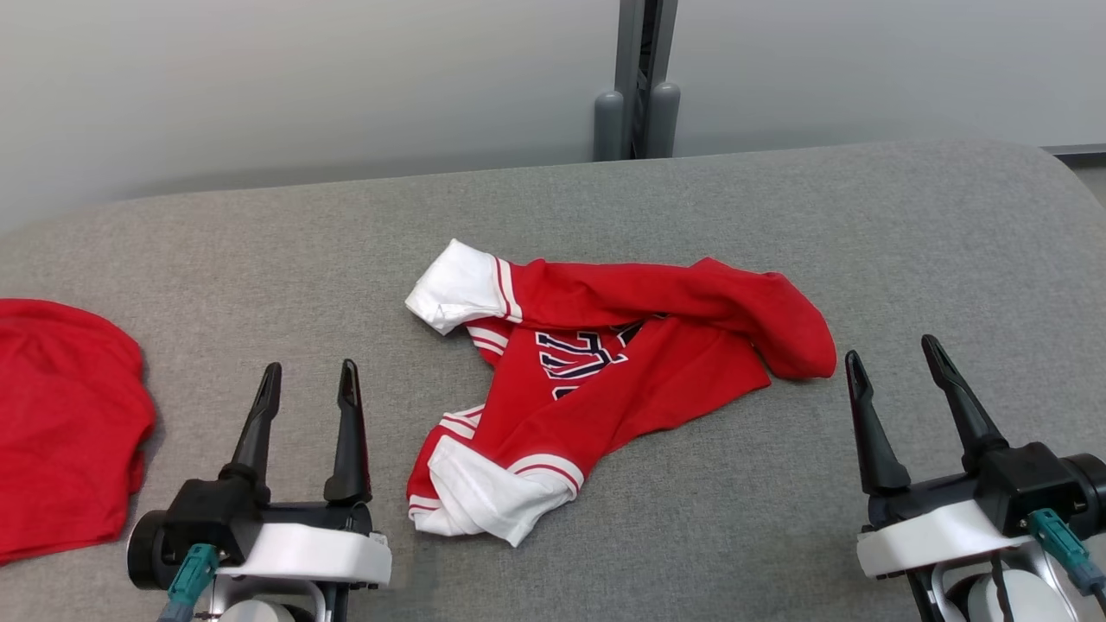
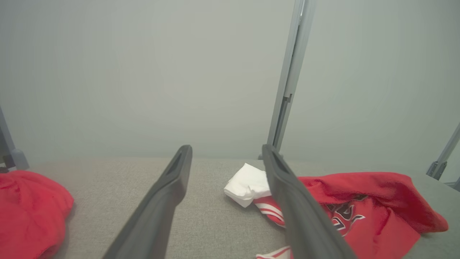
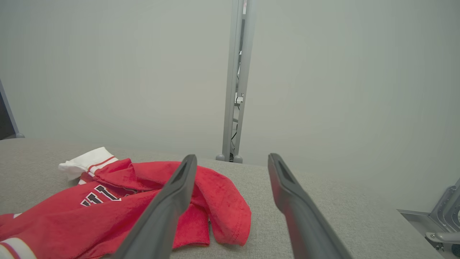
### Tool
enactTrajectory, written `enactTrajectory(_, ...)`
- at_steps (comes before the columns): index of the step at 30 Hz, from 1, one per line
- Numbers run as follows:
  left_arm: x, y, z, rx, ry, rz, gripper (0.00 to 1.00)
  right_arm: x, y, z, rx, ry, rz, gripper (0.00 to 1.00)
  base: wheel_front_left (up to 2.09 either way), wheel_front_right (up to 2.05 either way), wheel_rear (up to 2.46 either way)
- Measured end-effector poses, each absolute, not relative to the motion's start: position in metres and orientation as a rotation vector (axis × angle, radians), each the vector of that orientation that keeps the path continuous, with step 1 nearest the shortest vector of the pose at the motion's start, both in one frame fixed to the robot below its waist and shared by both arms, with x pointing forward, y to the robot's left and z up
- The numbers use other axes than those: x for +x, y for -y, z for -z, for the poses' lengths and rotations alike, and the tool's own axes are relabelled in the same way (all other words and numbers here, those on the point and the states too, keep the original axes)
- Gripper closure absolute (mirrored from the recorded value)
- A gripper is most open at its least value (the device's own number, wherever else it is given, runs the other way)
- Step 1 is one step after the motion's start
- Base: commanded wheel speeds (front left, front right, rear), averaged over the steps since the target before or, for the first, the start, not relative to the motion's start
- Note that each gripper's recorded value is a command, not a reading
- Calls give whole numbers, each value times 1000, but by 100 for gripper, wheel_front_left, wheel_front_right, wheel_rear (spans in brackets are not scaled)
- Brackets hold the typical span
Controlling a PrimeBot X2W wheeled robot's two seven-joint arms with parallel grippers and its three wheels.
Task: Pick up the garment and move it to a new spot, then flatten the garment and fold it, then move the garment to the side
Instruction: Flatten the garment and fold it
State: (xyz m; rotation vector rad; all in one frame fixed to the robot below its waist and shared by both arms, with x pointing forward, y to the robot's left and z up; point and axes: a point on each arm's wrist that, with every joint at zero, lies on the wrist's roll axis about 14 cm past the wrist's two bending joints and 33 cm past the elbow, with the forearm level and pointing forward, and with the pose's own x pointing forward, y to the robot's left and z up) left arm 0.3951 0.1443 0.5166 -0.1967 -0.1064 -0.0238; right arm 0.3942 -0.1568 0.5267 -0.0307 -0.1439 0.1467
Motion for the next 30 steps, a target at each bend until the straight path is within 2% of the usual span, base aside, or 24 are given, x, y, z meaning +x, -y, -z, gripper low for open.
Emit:
enactTrajectory(2, 396, -138, -514, -168, 99, 49, 0, 394, 157, -526, -30, 142, -145, 0, 0, 0, 0)
enactTrajectory(6, 403, -123, -491, 27, 47, 140, 0, 394, 164, -525, -29, 138, -124, 0, 0, 0, 0)
enactTrajectory(18, 470, -83, -437, 346, -77, 415, 0, 400, 188, -504, -11, 77, -50, 0, 0, 0, 0)
enactTrajectory(28, 510, -50, -405, 453, -129, 543, 0, 396, 213, -488, -11, 25, 24, 0, 0, 0, 0)
enactTrajectory(29, 510, -50, -405, 453, -129, 543, 51, 396, 213, -488, -11, 25, 24, 0, 0, 0, 0)
enactTrajectory(30, 510, -48, -400, 457, -143, 557, 69, 396, 215, -487, -13, 22, 30, 0, 0, 0, 0)
